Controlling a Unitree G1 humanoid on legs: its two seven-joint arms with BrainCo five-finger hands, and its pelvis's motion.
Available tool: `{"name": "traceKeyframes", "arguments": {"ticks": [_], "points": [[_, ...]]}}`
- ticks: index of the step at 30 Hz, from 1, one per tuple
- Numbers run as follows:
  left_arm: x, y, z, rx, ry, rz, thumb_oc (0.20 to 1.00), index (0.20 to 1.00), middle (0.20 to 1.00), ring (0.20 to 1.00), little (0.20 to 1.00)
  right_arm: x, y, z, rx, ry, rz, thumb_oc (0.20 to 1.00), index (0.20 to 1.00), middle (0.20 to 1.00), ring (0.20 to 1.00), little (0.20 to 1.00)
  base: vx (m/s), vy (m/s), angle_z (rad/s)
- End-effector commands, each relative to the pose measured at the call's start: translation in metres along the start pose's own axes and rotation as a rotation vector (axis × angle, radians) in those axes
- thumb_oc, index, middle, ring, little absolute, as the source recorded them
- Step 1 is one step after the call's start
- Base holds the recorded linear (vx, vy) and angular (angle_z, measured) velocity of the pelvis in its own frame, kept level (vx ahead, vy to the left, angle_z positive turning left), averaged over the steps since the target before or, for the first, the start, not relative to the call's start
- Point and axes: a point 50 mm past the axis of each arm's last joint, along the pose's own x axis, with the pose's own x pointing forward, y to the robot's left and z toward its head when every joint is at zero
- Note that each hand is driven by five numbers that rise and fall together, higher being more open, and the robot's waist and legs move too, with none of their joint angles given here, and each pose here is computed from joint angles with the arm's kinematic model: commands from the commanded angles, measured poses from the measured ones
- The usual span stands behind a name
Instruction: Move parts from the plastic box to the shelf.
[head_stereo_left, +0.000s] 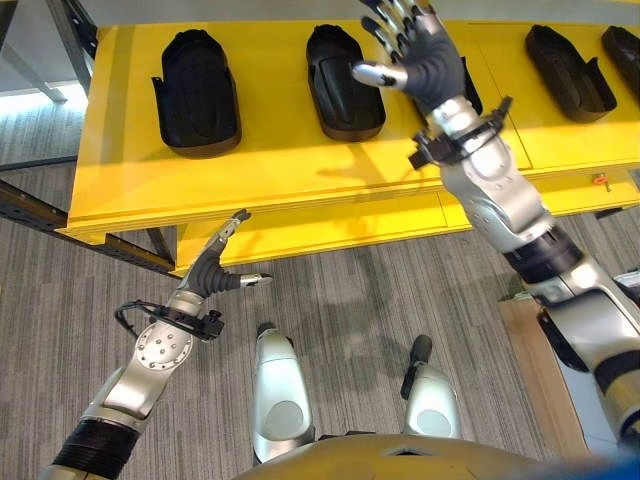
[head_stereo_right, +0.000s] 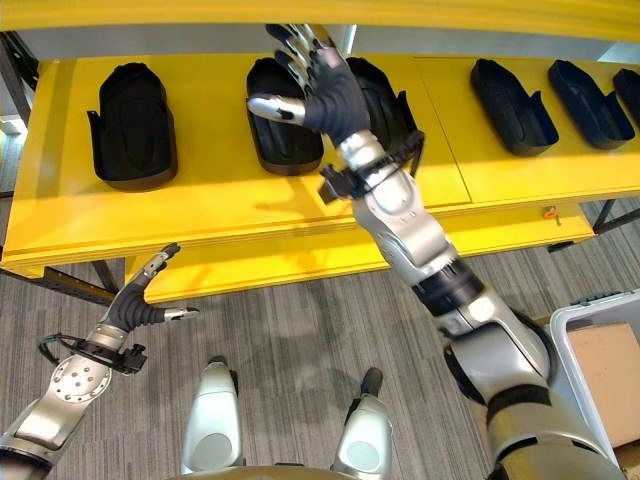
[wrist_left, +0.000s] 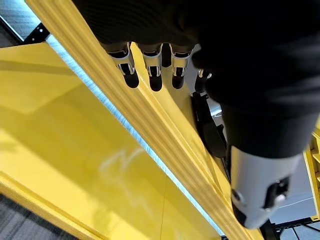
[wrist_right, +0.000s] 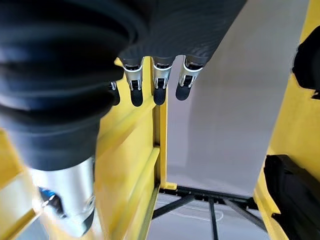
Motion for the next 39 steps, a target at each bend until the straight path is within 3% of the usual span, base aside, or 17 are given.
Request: {"name": "traceKeyframes", "arguments": {"ticks": [1,13,31,39], "points": [[-0.002,-0.001,0.024,-0.034,-0.125,-0.032,1.000,1.000,1.000,1.000,1.000,0.007,-0.008,0.021,0.008,-0.104,-0.066,1.000,1.000,1.000,1.000,1.000,-0.01,0.009,0.14],[-0.003,0.007,0.032,-0.062,-0.149,-0.013,1.000,1.000,1.000,1.000,1.000,0.050,-0.031,0.008,-0.088,0.062,-0.250,1.000,1.000,1.000,1.000,1.000,-0.01,0.008,0.07],[0.001,0.006,0.035,-0.056,-0.172,-0.001,1.000,1.000,1.000,1.000,1.000,0.060,-0.066,0.019,-0.328,0.121,-0.408,1.000,1.000,1.000,1.000,1.000,0.00,0.012,0.04],[0.001,0.004,0.034,-0.048,-0.168,0.004,1.000,1.000,1.000,1.000,1.000,0.057,-0.078,0.012,-0.338,0.173,-0.472,1.000,1.000,1.000,1.000,1.000,0.01,0.000,0.01]]}}
